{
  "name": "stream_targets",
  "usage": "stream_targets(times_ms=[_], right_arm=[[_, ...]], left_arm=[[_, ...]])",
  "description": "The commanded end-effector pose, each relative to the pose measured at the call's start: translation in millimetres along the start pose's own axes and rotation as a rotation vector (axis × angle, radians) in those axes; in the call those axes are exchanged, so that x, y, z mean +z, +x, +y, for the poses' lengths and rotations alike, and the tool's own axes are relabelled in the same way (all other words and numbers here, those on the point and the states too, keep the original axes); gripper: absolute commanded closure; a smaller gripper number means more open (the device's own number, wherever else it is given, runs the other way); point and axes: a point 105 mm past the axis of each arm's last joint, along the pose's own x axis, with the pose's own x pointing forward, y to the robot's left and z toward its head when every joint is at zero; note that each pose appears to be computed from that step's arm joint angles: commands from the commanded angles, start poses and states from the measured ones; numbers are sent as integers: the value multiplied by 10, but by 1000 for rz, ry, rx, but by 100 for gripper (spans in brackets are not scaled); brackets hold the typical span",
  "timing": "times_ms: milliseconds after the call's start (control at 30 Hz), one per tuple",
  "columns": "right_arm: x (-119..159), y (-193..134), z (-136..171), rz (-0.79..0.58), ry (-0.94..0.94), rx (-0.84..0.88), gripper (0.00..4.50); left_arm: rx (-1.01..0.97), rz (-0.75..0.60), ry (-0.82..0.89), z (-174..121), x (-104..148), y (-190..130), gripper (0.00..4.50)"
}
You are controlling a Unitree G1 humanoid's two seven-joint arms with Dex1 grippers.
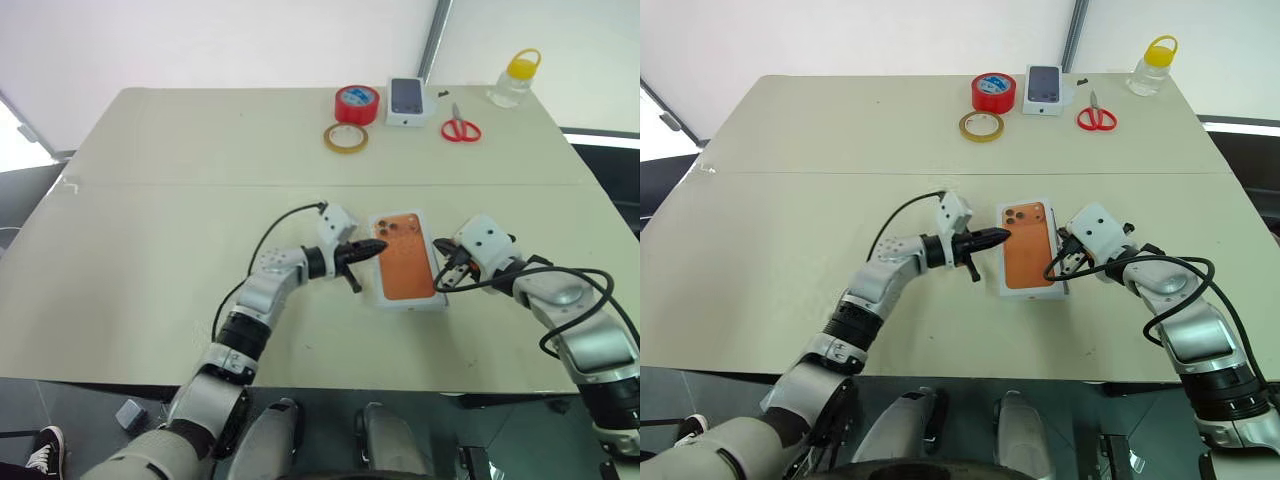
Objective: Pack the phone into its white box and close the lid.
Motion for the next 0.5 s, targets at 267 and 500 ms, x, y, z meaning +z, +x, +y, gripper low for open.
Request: stream_targets(times_ms=[267,500], right_arm=[[100,-31,-147,-27,-40,-46,444],[74,-130,-93,-3,-54,8,444]], left_arm=[[-69,168,-76,-192,-303,87,450],[-118,134,-128,-385,-264,399,450]])
